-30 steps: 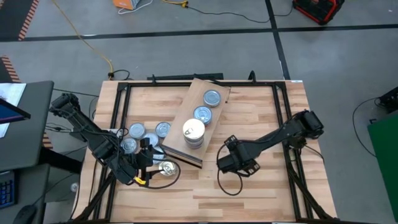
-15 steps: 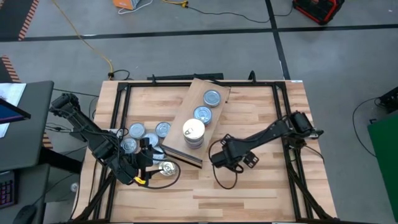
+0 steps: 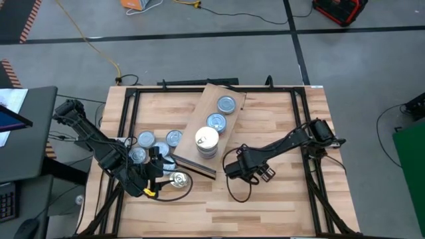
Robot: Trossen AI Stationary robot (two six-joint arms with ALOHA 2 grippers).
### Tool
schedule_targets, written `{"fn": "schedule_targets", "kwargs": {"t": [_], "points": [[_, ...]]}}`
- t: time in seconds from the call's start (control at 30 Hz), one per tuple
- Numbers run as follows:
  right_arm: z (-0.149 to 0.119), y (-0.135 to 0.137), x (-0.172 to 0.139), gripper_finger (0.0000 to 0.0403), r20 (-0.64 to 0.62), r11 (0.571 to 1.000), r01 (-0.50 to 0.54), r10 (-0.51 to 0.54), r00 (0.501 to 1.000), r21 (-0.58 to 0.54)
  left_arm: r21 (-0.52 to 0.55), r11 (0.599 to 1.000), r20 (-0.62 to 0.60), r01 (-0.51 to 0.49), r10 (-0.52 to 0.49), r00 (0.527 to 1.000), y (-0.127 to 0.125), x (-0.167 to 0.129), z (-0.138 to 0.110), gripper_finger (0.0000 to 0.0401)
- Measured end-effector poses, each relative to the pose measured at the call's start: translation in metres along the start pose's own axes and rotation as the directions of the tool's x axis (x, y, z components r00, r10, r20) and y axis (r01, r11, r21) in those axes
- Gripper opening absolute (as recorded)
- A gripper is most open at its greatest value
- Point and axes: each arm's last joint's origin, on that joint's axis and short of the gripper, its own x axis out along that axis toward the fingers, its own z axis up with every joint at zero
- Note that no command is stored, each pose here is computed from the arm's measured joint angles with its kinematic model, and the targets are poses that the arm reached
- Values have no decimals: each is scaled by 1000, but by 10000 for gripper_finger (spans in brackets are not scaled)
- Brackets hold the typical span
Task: Stack canned seafood by type on shelf
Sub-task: Stack the blue pink tuna can on top of the blue pink tuna can on the shelf
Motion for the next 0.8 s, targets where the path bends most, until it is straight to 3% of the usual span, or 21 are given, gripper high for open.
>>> {"fn": "schedule_targets", "kwargs": {"t": [0.17,0.27,0.5,0.57,0.67,0.8], "points": [[-5,9,-23,213,66,992,-66,59,996,103,14,1000,17,-21,21,1000,1,-1,2,295],[-13,13,-51,213,183,976,-95,59,981,197,23,1000,59,-15,14,998,-1,-4,10,295],[-48,19,-112,227,460,894,-169,-47,886,415,125,992,162,4,-24,987,-6,-11,28,295],[-60,21,-126,220,544,876,-195,-89,834,442,180,983,194,-18,-17,981,-8,-13,30,295],[-79,19,-149,213,685,836,-262,-173,708,482,252,960,256,-121,55,965,-8,-16,34,295],[-109,10,-177,227,814,716,-445,-304,494,537,334,903,312,-270,165,936,-6,-18,39,295]]}}
